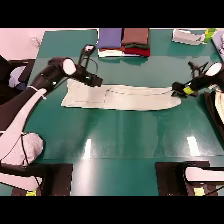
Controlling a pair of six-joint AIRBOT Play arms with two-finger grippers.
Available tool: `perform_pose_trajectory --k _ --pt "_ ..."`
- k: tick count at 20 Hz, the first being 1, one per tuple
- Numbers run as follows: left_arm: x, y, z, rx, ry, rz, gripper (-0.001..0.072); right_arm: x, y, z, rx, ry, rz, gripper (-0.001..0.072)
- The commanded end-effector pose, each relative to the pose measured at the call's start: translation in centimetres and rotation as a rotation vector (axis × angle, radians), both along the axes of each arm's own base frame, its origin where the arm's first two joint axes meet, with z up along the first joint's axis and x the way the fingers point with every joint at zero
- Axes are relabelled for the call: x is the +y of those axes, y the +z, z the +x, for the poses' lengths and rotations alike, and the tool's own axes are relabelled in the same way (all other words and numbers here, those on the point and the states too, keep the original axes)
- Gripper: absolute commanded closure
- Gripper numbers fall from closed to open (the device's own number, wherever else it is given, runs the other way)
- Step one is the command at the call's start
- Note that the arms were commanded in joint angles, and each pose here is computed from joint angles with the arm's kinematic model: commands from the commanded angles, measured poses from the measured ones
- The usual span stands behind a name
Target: Fold the shirts.
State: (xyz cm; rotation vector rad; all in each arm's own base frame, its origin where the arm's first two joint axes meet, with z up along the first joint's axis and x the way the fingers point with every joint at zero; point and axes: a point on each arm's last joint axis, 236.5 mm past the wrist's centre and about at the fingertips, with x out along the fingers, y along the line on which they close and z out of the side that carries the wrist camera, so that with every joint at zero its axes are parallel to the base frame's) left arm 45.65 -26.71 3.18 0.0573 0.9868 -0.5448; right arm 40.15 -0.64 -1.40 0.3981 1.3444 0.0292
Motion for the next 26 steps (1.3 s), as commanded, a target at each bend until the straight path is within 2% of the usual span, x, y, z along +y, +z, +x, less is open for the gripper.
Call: perform_pose_trajectory --k 1,4,8,17,22,26 --pt "-5.0 -1.7 -0.7 0.006 -0.074 -0.018 0.0682 1.4 6.3 -0.2 -0.052 0.071 -0.001 0.0699" --pt "-9.9 -3.5 -1.2 0.050 -0.123 -0.070 0.0682 4.0 11.7 0.0 -0.145 0.150 -0.014 0.0699" --pt "-13.8 -6.8 -2.2 0.111 -0.178 -0.079 0.0682 7.9 17.6 0.4 -0.256 0.221 -0.010 0.0699" --pt "-14.7 -9.6 -3.5 0.191 -0.206 -0.078 0.0681 16.1 23.1 1.5 -0.392 0.333 0.048 0.0699" --pt "-9.8 -5.2 -1.2 0.189 -0.165 -0.053 0.0681 20.2 22.5 2.5 -0.389 0.392 0.076 0.0699" --pt "0.4 4.0 3.6 -0.006 -0.024 0.012 0.0681 25.9 21.4 3.8 -0.416 0.444 0.121 0.0699"
